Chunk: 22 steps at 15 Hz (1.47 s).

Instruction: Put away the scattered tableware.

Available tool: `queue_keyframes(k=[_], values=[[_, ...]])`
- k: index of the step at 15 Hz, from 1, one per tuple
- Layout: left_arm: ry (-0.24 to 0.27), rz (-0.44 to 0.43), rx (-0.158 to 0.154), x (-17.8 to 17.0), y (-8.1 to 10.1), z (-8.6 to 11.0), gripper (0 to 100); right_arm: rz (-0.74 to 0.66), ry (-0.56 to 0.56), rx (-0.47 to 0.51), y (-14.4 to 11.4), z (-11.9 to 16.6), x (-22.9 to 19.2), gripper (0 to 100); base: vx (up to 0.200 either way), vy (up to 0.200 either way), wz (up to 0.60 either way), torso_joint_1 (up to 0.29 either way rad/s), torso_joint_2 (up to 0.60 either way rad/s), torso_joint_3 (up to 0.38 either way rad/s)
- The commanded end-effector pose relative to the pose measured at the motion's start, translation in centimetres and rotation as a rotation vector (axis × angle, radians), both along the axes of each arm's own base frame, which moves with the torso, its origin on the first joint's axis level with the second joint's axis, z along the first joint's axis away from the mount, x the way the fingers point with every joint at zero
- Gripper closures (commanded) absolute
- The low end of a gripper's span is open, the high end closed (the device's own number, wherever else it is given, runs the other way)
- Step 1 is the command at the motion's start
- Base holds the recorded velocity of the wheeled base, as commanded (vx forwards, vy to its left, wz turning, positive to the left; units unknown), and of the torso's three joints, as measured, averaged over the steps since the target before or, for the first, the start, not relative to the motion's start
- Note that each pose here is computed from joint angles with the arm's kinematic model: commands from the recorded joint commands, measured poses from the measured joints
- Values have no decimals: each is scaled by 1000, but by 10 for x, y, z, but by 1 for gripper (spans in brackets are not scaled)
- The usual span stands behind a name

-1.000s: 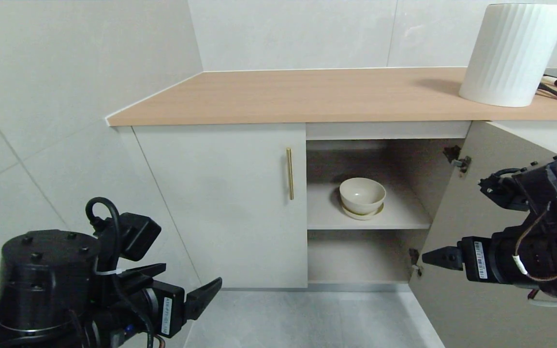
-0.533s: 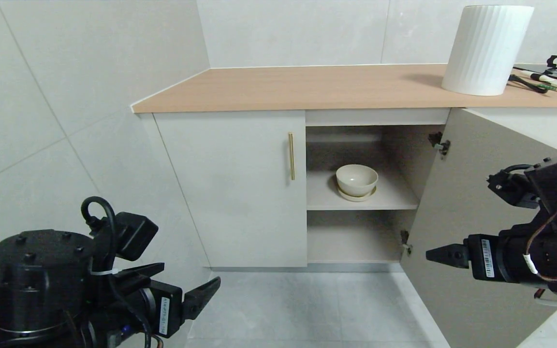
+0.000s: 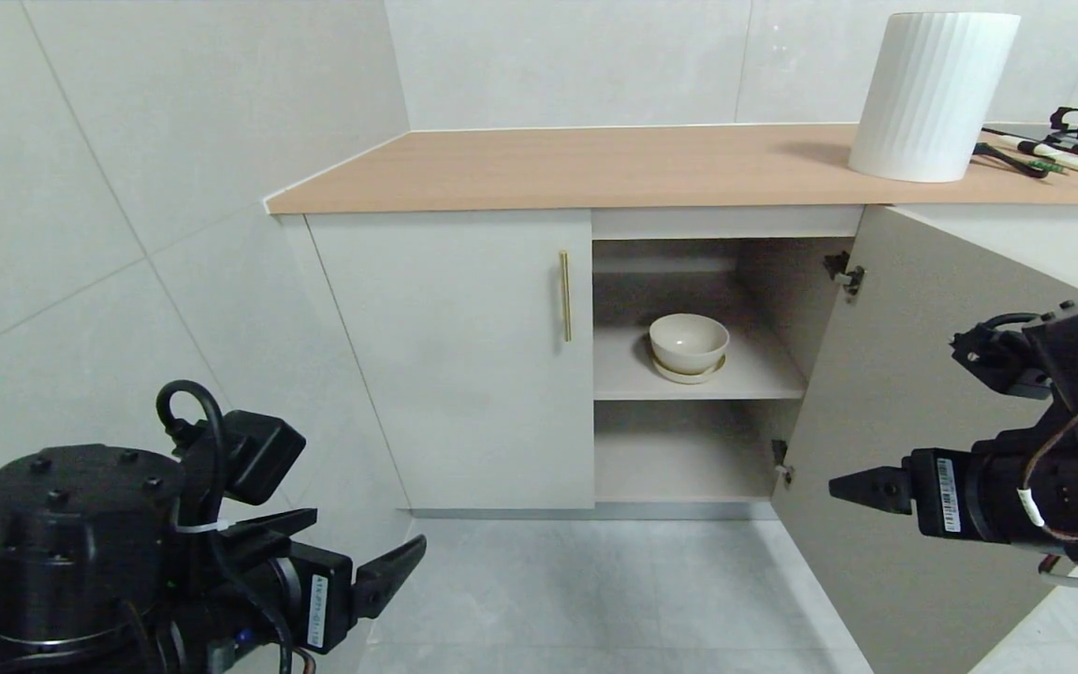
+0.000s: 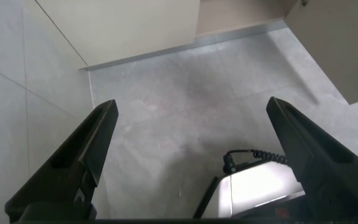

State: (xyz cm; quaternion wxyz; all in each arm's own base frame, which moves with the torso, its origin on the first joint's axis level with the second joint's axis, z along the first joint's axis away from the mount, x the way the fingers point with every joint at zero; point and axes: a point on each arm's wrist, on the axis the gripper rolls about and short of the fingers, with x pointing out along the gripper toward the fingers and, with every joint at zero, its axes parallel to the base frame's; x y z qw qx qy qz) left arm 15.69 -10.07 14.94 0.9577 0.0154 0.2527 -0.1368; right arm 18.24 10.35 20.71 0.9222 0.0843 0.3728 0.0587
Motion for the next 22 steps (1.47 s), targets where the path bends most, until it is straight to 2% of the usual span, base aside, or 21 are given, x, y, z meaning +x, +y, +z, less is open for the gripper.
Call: queue_keyframes(k=[1,18,22], values=[[4,0,2,1,0,-1,0,0,2,-1,0,0,0,0,0,0,0,0,0,0],[-8,21,10,2,-1,1,0,-10,18,-36,-6,0,-2,0,0,0,0,0,0,0],[-10,30,16,3,-1,1,0,-9,19,-38,-7,0,-3,0,0,-200,0,5,2,2]])
